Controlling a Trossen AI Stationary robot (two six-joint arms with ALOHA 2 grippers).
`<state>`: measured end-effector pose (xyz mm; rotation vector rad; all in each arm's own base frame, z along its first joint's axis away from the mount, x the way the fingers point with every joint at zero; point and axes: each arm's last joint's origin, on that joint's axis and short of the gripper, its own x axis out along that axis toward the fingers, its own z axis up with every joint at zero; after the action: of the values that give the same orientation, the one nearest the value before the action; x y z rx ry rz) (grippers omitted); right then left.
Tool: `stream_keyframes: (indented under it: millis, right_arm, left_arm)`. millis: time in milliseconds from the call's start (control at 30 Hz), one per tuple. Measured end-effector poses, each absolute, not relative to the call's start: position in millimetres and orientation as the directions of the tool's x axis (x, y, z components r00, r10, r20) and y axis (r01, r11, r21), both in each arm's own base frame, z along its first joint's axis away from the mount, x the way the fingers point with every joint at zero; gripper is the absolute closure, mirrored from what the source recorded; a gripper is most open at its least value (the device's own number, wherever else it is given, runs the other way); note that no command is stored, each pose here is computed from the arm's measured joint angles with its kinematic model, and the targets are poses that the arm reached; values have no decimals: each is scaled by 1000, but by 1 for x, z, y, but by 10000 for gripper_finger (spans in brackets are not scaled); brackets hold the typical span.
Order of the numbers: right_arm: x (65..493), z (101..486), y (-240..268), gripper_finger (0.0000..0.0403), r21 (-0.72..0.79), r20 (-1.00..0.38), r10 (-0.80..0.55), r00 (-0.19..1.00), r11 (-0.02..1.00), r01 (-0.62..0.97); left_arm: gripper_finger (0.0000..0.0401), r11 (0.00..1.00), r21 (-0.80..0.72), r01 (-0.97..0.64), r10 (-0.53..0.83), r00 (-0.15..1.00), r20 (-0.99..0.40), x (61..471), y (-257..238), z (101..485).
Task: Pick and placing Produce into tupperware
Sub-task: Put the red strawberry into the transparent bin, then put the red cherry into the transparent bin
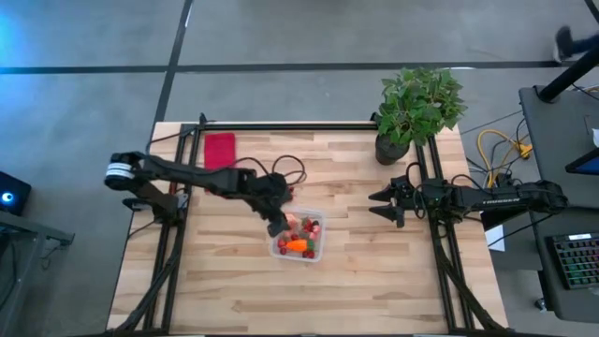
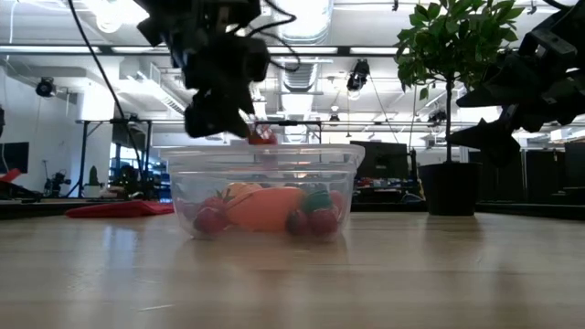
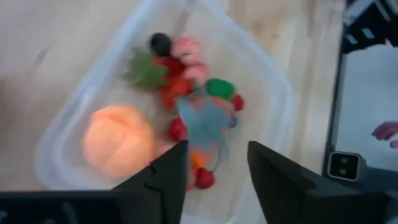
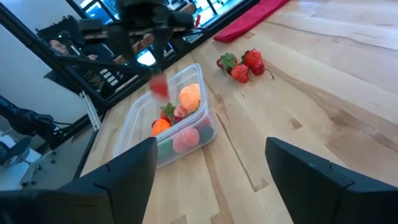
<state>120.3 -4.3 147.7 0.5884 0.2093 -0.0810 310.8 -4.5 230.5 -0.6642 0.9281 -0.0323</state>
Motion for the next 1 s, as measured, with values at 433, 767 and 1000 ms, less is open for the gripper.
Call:
stream_keyframes:
  millis: [433, 767, 1000]
  right_arm:
    - [120, 148, -4, 115, 542, -218, -16, 976, 829, 135]
    - [120, 148, -4, 108, 542, -218, -16, 976, 829, 135]
    - [120, 148, -4, 112, 542, -218, -17, 976, 829, 135]
  left_arm:
    - [175, 983, -110, -144, -45, 394, -918, 274, -5, 245]
    - [175, 983, 167, 75, 127, 381, -916, 256, 8, 211]
    - [175, 986, 168, 24, 151, 327, -933, 257, 27, 177]
